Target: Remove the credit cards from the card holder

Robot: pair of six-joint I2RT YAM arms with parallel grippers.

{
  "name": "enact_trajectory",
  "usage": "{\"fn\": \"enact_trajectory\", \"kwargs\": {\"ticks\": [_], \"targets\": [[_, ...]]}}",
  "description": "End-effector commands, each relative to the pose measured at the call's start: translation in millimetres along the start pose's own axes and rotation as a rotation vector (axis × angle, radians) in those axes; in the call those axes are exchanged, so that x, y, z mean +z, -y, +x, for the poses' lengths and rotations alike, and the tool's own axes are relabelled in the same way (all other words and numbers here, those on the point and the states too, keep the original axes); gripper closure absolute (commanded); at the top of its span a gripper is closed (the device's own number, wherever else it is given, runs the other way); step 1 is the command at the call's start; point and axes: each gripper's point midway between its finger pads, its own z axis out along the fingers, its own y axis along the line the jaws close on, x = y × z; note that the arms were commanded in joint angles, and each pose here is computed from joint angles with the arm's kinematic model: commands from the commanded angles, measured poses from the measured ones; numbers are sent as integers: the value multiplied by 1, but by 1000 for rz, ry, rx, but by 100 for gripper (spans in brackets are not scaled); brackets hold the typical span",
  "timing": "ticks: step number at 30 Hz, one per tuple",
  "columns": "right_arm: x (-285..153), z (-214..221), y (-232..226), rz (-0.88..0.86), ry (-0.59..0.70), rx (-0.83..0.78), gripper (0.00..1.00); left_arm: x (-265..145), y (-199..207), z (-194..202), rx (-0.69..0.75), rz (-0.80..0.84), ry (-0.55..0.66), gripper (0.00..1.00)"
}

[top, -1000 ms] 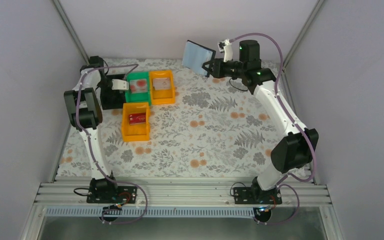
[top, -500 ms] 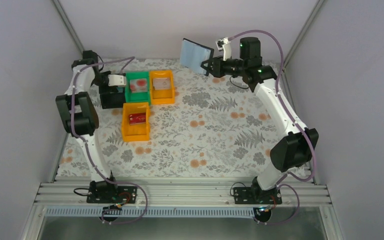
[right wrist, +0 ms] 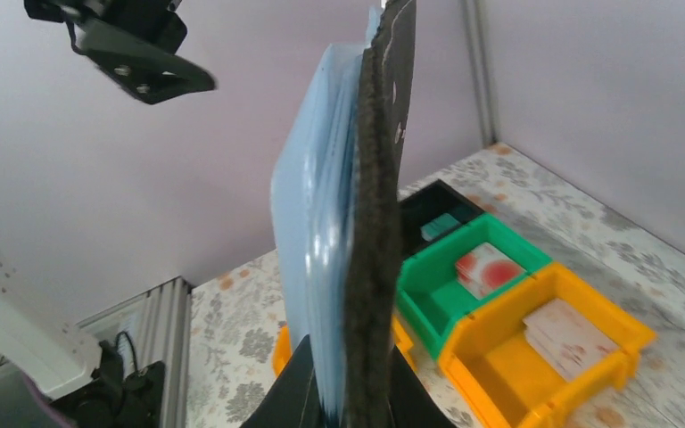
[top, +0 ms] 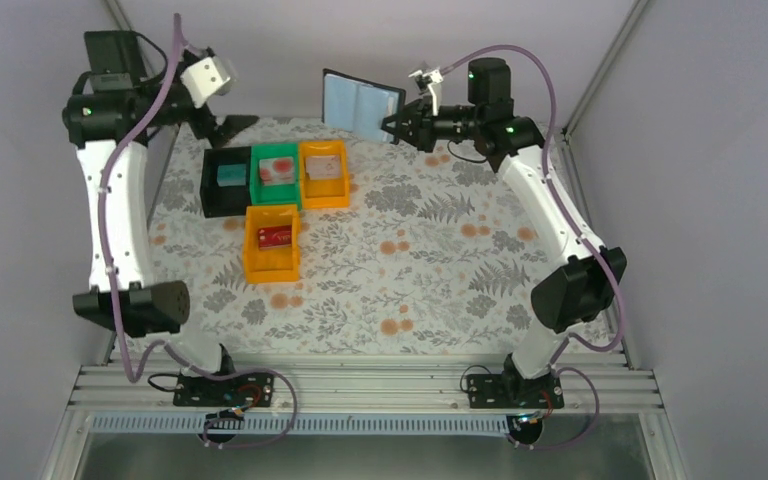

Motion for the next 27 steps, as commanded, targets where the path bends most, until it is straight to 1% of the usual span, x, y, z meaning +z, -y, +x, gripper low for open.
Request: {"fn": "enact_trajectory", "kwargs": {"ticks": [1, 3, 5, 7, 11, 14, 17, 20, 21, 22, 23, 25, 26, 27], "targets": [[4, -18, -56, -160, 19, -182, 96, 7, 79, -72, -368, 335, 252, 0], [7, -17, -69, -188, 10, -213, 96, 9, 101, -94, -380, 420, 325, 0], [9, -17, -77, -194, 7, -224, 96, 10, 111, -106, -391, 474, 392, 0], [11, -16, -86, -207, 2, -235, 96, 14, 118, -107, -384, 510, 422, 0], [16, -10, -100, -232, -11, -247, 96, 23, 141, -105, -293, 554, 445, 0], [19, -6, -107, -252, -17, -239, 96, 28, 153, -96, -287, 587, 459, 0], [16, 0, -116, -300, -32, -250, 96, 32, 151, -89, -314, 578, 442, 0], [15, 11, -116, -313, -61, -254, 96, 27, 130, -68, -389, 569, 455, 0], [8, 9, -122, -307, -57, -271, 96, 26, 124, -61, -419, 577, 462, 0], [5, 9, -124, -300, -59, -276, 96, 25, 122, -58, -415, 585, 469, 0], [5, 10, -123, -298, -59, -275, 96, 23, 127, -59, -382, 595, 472, 0], [6, 10, -125, -315, -53, -270, 96, 27, 155, -66, -212, 612, 462, 0], [7, 9, -125, -325, -49, -265, 96, 32, 168, -70, -173, 625, 451, 0], [8, 8, -125, -332, -46, -263, 96, 32, 174, -74, -191, 645, 463, 0]]}}
